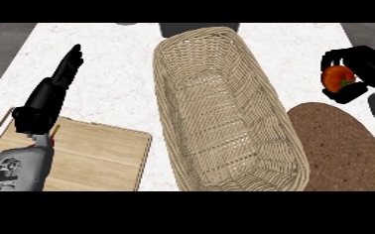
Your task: Pick the tomato from the placemat and place it in the basket
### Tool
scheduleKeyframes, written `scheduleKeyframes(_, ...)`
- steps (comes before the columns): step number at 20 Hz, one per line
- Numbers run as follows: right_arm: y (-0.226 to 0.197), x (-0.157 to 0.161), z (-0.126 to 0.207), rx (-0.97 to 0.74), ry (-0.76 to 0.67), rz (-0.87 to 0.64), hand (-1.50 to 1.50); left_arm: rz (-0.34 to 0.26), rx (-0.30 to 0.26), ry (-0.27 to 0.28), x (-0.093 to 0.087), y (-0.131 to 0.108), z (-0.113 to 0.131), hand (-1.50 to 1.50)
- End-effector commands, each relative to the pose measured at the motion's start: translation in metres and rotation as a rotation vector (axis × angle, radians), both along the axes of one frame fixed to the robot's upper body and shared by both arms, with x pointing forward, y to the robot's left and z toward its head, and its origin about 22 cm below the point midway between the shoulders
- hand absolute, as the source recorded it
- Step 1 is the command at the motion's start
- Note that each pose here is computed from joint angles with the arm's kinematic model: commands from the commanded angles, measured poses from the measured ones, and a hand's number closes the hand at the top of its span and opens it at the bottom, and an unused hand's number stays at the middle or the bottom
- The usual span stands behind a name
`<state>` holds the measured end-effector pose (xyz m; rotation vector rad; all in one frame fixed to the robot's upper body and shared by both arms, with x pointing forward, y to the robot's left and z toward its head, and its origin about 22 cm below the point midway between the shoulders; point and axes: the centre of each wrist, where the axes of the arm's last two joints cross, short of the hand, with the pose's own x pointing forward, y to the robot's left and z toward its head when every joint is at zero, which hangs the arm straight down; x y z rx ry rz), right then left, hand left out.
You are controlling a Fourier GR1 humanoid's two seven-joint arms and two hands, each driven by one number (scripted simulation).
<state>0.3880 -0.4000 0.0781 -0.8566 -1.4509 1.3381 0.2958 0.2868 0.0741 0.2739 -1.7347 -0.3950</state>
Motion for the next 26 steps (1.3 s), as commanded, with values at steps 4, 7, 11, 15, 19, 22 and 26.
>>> scheduleKeyframes(4, 0.007, 0.029, 0.078, 0.534, -0.175, 0.185, 1.5, 0.028, -0.007, 0.033, -0.008, -0.001, -0.007, 0.0)
scheduleKeyframes(7, 0.023, 0.039, 0.106, 0.646, -0.145, 0.293, 1.5, 0.032, 0.0, 0.03, -0.008, 0.004, -0.006, 0.0)
scheduleKeyframes(11, 0.035, 0.038, 0.154, 0.67, -0.131, 0.37, 1.5, 0.042, -0.003, 0.017, -0.011, 0.007, -0.011, 0.0)
scheduleKeyframes(15, 0.074, 0.041, 0.213, 0.671, -0.074, 0.46, 1.5, 0.06, 0.001, 0.031, -0.011, 0.025, -0.01, 0.0)
scheduleKeyframes(19, 0.118, 0.034, 0.231, 0.655, -0.017, 0.489, 1.5, 0.064, -0.01, 0.021, -0.004, 0.011, -0.003, 0.0)
scheduleKeyframes(22, 0.149, 0.024, 0.262, 0.614, 0.016, 0.501, 1.5, 0.065, 0.004, 0.025, -0.02, 0.01, -0.002, 0.0)
scheduleKeyframes(26, 0.185, 0.01, 0.256, 0.612, 0.067, 0.473, 1.5, 0.043, -0.004, 0.034, -0.025, 0.015, 0.001, 0.0)
